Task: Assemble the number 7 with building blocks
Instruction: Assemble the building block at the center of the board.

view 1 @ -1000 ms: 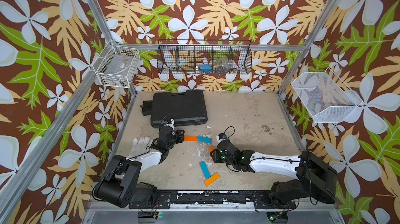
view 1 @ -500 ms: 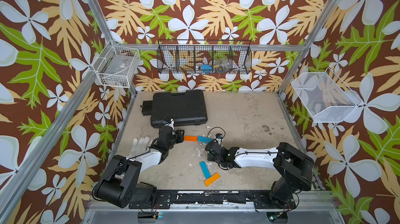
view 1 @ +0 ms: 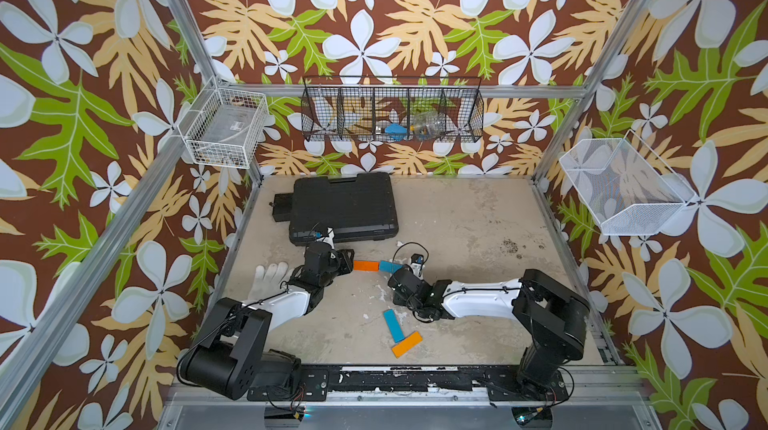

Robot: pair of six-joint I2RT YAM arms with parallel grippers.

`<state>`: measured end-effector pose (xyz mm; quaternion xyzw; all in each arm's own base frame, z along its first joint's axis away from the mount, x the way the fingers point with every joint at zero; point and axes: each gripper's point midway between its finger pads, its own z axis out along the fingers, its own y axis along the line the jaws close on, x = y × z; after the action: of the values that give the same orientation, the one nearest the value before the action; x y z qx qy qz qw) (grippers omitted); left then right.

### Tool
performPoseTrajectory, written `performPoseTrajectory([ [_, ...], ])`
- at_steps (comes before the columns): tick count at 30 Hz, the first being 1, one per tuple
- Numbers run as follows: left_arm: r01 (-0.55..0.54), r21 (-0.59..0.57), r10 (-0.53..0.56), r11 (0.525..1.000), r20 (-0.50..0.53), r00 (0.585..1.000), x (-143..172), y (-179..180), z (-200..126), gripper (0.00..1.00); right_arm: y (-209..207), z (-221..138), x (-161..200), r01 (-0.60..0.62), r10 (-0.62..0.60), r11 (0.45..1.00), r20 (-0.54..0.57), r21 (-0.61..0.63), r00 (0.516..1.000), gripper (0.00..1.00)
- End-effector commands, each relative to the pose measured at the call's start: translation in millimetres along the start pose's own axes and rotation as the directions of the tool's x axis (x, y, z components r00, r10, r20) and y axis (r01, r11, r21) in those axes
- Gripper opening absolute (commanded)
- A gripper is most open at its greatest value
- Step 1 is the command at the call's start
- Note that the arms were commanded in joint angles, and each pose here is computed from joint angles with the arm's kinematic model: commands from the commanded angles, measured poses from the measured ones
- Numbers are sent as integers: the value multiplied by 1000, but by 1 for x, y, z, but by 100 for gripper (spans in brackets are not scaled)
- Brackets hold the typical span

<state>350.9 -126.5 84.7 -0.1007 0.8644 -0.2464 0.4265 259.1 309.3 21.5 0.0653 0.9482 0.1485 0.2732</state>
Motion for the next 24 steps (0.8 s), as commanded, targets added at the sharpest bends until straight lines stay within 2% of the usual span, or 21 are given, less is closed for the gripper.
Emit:
performPoseTrajectory([
  [1, -3, 12, 2, 1000, 9, 1000, -3, -3, -1, 41, -11, 4, 16, 23, -19, 998, -70, 63, 997, 29],
  [11, -3, 10, 3, 1000, 8, 1000, -3, -2, 0, 41, -24, 8, 19, 13, -5, 989, -59, 150, 998, 34],
  [19, -2, 7, 2, 1000, 5, 1000, -2, -1, 0, 41, -29, 10, 24, -41, 54, 983, -68, 179, 996, 33],
  [24, -5, 6, 5, 1000, 8, 1000, -2, -1, -1, 41, -40, 14, 29, -41, 64, 965, -83, 258, 994, 33],
])
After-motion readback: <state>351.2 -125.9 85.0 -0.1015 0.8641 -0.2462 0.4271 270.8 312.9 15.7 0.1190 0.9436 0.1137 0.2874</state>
